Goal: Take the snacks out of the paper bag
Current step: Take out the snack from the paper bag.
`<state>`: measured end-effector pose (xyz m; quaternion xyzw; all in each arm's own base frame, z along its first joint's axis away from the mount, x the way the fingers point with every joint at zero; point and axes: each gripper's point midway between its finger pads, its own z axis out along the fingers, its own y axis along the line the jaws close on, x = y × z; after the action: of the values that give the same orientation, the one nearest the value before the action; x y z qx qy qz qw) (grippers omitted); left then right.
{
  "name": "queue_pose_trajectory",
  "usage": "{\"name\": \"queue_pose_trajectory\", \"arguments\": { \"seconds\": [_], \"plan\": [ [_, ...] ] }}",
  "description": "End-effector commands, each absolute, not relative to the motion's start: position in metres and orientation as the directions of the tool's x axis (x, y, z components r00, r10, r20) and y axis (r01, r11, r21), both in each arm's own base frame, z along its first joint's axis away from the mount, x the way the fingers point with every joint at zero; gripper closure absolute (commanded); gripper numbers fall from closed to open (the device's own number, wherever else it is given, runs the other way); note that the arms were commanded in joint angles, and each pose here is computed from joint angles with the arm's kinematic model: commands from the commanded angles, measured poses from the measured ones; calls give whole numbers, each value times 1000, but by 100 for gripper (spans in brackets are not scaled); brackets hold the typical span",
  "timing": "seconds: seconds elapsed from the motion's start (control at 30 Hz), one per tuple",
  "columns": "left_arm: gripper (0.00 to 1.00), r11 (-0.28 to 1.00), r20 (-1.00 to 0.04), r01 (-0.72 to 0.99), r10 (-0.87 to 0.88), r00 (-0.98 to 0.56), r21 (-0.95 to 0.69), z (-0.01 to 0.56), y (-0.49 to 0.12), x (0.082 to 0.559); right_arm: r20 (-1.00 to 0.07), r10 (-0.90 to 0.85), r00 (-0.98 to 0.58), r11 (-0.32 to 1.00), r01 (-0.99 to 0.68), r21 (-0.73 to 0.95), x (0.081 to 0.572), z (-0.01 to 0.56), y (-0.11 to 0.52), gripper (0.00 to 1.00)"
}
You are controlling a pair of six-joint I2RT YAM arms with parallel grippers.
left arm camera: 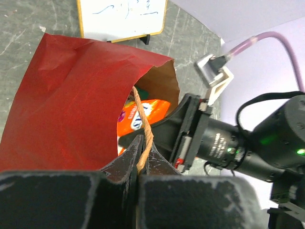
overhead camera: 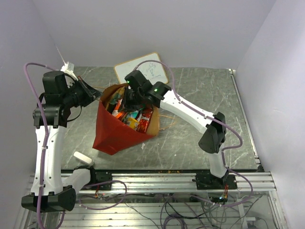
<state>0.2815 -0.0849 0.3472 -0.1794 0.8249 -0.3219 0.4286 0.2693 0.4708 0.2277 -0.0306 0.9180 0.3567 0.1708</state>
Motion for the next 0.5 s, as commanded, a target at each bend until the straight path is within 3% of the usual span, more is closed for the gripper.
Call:
{"name": "queue_pose_trajectory", "arguments": {
  "seconds": [0.0, 0.47],
  "plan": [
    [93, 762, -647, 6, -546, -532, -648, 363, -78, 271, -453, 124, -883, 681, -256, 686, 281, 294, 461, 100],
    [93, 801, -672, -27, -520, -527, -598, 363, -68, 273, -621, 130, -773, 660, -400, 636, 278, 363, 430, 100]
  ]
}}
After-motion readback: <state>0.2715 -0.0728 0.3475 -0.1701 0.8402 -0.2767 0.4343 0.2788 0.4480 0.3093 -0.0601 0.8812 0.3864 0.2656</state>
